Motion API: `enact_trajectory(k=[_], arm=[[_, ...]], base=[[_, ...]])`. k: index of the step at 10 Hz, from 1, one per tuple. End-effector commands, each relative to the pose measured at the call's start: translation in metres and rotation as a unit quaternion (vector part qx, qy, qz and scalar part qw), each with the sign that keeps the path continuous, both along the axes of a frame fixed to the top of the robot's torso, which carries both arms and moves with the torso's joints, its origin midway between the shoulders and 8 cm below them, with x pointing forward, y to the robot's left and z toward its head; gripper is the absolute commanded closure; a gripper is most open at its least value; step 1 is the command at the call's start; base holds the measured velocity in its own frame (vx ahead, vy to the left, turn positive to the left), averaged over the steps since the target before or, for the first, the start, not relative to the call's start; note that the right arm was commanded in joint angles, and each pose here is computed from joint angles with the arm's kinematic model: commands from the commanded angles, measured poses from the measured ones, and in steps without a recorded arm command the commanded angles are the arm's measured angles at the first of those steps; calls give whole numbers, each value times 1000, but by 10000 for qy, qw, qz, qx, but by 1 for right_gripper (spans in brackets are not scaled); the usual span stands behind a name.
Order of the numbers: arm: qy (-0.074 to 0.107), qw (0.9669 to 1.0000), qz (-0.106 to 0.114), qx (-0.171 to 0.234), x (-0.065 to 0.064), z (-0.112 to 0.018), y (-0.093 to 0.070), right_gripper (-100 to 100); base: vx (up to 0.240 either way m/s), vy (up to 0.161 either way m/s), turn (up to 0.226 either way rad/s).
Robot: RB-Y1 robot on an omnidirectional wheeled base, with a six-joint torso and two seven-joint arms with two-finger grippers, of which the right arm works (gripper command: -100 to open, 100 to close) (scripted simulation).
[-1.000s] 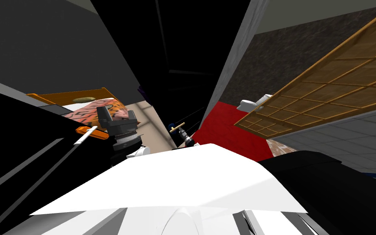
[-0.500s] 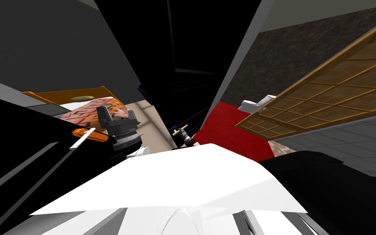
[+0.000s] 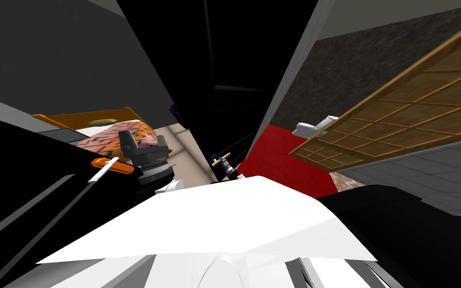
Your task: Push the door open
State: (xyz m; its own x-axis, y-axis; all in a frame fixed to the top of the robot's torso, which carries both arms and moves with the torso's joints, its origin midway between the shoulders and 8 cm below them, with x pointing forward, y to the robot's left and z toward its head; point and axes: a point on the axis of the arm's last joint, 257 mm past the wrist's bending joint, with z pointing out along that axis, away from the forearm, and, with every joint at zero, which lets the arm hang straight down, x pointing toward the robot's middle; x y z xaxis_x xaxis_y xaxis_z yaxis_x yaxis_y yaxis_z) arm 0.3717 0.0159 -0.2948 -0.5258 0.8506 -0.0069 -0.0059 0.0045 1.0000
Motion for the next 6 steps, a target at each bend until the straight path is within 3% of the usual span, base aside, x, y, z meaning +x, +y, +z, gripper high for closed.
enact_trajectory(k=[1,6], arm=[[-4,10000,-81,-55,5,-2,-10,100],[-10,9992,-351,-173,23,-6,-36,100]], base=[[93,147,-70],[126,152,-69]])
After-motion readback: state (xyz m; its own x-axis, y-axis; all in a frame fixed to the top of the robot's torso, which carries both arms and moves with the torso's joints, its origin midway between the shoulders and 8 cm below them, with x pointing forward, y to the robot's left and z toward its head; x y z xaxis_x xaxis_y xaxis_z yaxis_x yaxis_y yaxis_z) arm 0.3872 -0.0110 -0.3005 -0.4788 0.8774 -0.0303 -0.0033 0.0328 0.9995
